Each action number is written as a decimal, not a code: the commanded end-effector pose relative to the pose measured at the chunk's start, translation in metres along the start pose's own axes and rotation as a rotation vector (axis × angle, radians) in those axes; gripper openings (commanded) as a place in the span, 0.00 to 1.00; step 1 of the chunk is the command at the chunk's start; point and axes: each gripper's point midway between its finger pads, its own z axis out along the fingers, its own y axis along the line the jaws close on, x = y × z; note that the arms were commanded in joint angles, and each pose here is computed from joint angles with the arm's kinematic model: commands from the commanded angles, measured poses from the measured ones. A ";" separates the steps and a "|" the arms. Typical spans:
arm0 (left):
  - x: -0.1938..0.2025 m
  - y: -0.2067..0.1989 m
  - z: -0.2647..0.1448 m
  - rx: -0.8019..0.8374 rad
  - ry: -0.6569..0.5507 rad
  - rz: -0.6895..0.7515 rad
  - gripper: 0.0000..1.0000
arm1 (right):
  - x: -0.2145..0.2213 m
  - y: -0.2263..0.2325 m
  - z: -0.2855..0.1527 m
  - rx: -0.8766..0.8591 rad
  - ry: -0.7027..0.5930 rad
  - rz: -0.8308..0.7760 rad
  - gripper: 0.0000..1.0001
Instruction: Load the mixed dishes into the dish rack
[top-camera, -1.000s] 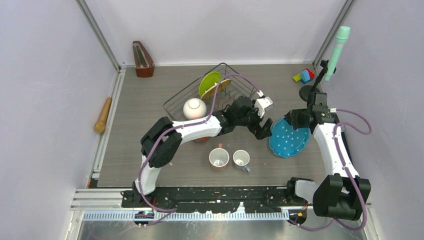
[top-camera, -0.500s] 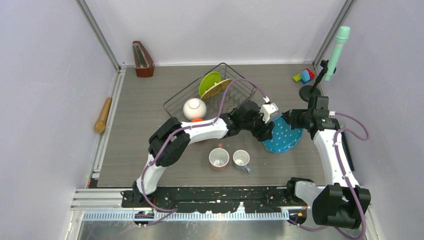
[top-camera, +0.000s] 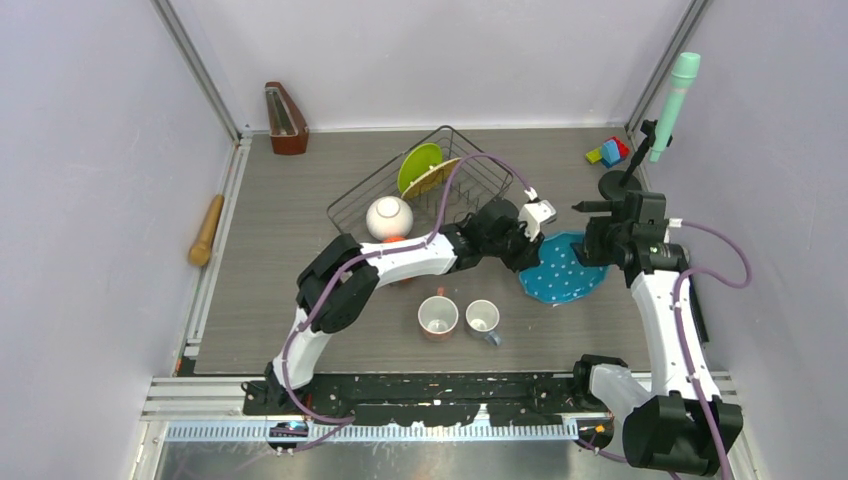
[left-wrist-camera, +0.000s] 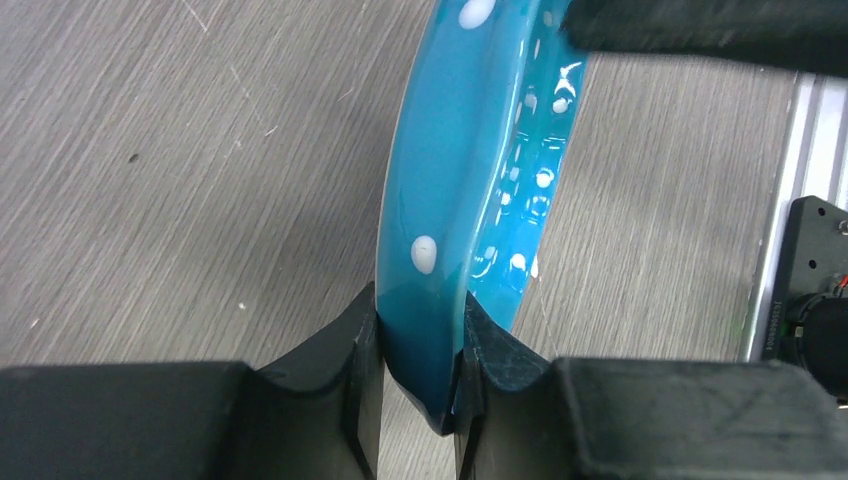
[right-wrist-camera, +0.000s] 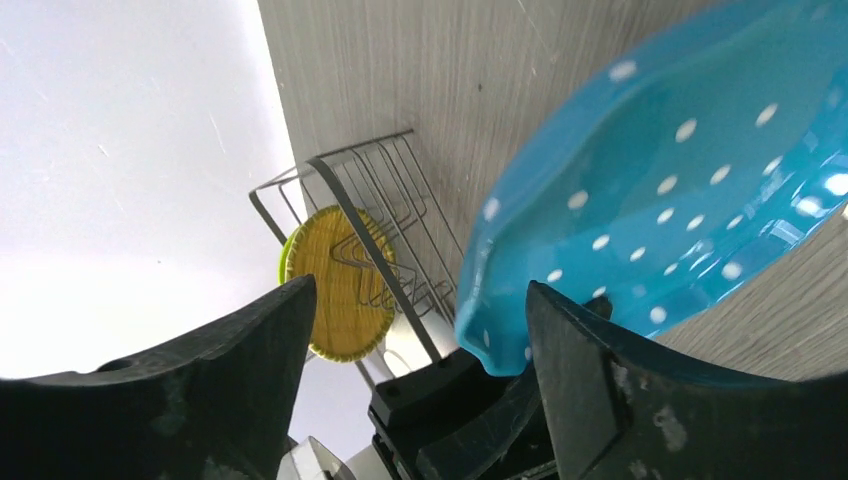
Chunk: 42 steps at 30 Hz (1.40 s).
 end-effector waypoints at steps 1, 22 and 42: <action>-0.079 -0.002 -0.043 -0.079 -0.151 0.105 0.00 | -0.028 0.035 -0.030 -0.079 -0.157 -0.147 0.84; -0.216 0.046 -0.210 -0.512 -0.377 0.330 0.00 | -0.071 0.044 -0.071 -0.063 -0.417 -0.336 0.85; -0.207 0.155 -0.267 -1.000 -0.220 0.488 0.00 | -0.063 0.045 -0.056 -0.070 -0.360 -0.323 0.84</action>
